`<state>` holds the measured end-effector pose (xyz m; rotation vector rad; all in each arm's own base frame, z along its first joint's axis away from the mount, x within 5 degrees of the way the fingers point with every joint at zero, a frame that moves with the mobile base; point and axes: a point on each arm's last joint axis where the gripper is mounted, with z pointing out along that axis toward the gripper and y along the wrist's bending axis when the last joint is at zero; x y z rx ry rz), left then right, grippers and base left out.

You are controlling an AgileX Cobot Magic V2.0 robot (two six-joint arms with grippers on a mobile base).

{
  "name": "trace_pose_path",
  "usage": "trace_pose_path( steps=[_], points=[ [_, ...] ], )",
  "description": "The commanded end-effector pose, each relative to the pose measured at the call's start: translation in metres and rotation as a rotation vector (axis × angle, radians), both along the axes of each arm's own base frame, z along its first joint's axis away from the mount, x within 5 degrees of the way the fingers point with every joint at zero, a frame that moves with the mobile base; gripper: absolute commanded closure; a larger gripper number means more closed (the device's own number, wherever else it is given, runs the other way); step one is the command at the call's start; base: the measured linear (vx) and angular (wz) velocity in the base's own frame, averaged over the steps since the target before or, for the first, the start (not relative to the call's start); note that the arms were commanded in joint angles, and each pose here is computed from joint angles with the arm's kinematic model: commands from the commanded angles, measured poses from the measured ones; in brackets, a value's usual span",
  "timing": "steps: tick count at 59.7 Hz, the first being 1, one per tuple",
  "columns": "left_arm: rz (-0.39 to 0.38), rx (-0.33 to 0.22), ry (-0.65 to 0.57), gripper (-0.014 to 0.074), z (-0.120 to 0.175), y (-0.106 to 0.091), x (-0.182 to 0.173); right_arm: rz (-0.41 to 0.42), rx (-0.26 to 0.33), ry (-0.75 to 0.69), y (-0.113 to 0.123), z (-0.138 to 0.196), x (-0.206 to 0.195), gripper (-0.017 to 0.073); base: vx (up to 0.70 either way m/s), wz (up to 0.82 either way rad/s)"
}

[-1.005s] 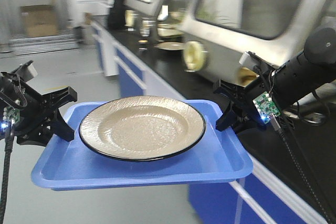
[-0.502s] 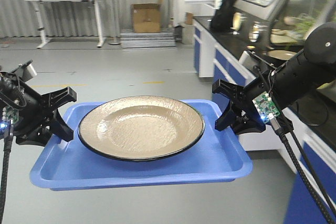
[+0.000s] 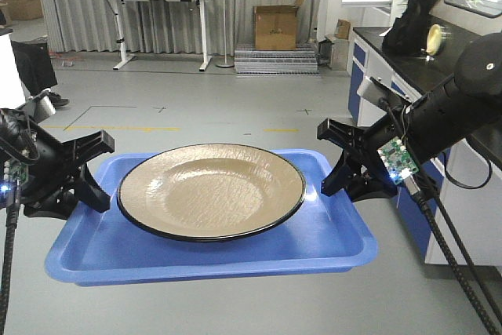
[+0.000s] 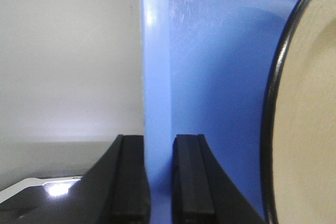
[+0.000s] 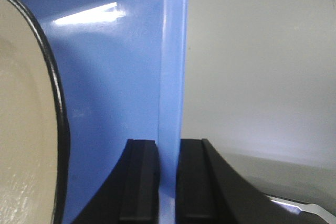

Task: Place disk in tray to left cabinet
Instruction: 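Hold the tray with both grippers while the base turns away from the bench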

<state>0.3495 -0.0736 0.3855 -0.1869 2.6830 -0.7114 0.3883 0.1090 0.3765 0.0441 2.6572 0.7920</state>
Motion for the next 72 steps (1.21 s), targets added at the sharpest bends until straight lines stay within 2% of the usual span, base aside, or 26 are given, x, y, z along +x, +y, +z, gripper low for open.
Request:
trace_pose_path(
  steps=[1,30,72],
  points=[
    [-0.038,-0.240,-0.103,0.0594,0.0426,-0.0244,-0.0189,0.074,0.206,-0.060,0.0212,0.0430,-0.0248,0.0564,0.41,0.07],
    [-0.038,-0.241,-0.102,0.0594,0.0427,-0.0245,-0.0190,0.074,0.206,-0.060,0.0212,0.0430,-0.0248,0.0564,0.48,0.04],
    [-0.038,-0.242,-0.102,0.0594,0.0427,-0.0245,-0.0190,0.076,0.205,-0.058,0.0212,0.0429,-0.0250,0.0564,0.60,0.03]
  ],
)
